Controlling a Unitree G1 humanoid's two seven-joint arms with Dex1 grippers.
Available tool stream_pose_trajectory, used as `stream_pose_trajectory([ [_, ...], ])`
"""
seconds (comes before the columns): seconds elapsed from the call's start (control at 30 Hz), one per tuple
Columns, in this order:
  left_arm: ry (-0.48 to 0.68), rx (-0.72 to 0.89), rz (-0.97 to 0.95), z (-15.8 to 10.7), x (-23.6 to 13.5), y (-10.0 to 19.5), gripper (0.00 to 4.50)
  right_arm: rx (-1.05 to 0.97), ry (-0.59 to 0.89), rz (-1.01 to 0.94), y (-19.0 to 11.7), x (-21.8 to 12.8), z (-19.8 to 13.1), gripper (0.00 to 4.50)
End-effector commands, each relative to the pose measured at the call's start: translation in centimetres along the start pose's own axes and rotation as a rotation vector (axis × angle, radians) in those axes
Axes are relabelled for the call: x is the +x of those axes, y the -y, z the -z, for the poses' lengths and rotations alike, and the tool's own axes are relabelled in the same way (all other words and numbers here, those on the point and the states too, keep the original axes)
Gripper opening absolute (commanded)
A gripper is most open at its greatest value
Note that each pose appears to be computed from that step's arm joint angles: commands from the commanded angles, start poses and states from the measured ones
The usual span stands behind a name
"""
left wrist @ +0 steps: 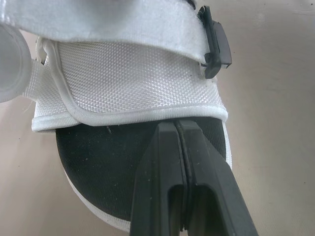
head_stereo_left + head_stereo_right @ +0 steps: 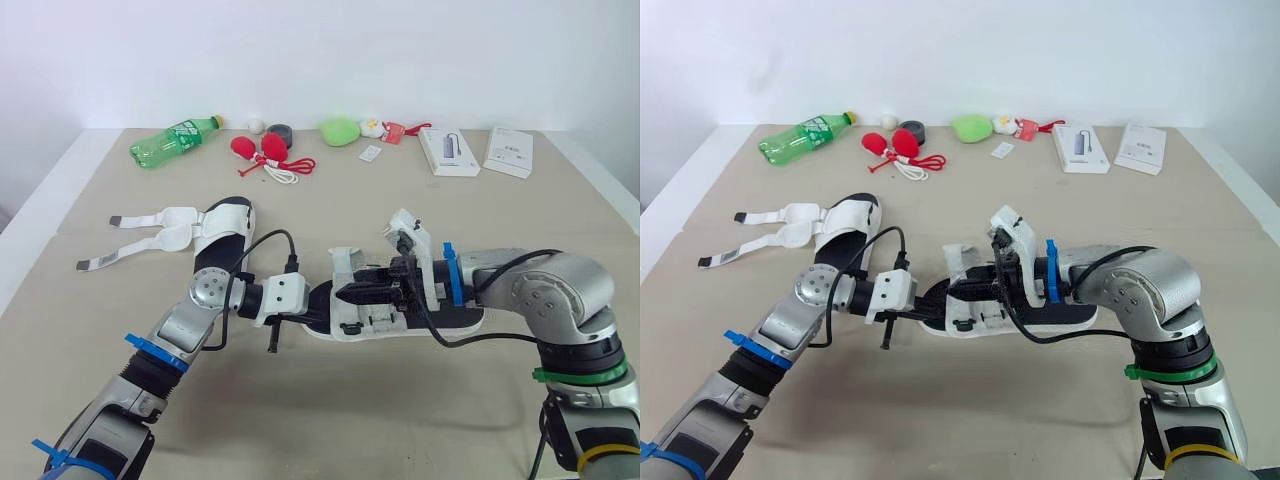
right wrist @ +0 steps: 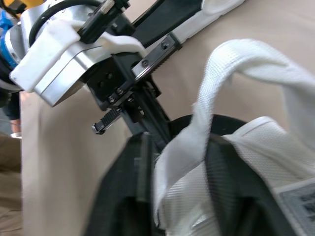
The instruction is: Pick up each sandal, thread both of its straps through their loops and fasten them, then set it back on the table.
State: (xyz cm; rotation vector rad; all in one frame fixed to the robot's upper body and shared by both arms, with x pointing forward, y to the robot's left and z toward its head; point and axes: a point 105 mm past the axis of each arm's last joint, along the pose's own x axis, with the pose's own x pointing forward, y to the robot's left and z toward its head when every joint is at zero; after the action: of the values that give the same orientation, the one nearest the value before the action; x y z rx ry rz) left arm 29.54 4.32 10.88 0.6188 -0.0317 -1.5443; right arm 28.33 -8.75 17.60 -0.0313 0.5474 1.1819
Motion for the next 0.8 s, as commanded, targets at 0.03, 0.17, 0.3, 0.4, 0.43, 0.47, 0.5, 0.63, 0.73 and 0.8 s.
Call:
stream_pose_trajectory([
  [0.03,-0.048,-0.021,0.012,1.1,-0.1,0.4,0.0,0.023,0.051,-0.051,-1.0,-0.7,-1.2,2.03],
  [0.17,-0.045,-0.018,0.014,1.0,0.0,0.4,0.0,0.039,0.03,-0.044,-1.0,-0.6,-0.7,2.03],
  [0.3,-0.045,-0.015,0.013,1.0,0.0,0.3,0.0,0.071,0.007,-0.036,-0.7,-0.6,0.2,0.93],
  [0.4,-0.043,-0.015,0.015,1.0,0.1,0.4,0.0,0.075,-0.019,-0.008,-0.3,-0.4,1.3,0.06],
  [0.43,-0.042,-0.015,0.015,1.0,0.1,0.4,0.0,0.065,-0.029,0.003,-0.2,-0.4,1.5,0.06],
  [0.47,-0.041,-0.016,0.016,1.0,0.1,0.4,0.0,0.057,-0.035,0.009,-0.1,-0.4,1.7,0.06],
  [0.5,-0.041,-0.016,0.016,1.0,0.1,0.4,0.0,0.05,-0.036,0.012,0.0,-0.4,1.7,0.06],
  [0.63,-0.042,-0.016,0.017,1.0,0.2,0.5,0.0,0.005,-0.044,0.018,0.0,-0.4,1.9,0.06],
  [0.73,-0.042,-0.016,0.016,1.0,0.2,0.5,0.0,-0.025,-0.059,0.022,-0.1,-0.3,2.2,0.06],
  [0.8,-0.042,-0.016,0.016,1.0,0.1,0.5,0.0,-0.034,-0.063,0.014,-0.4,-0.3,2.2,0.06],
])
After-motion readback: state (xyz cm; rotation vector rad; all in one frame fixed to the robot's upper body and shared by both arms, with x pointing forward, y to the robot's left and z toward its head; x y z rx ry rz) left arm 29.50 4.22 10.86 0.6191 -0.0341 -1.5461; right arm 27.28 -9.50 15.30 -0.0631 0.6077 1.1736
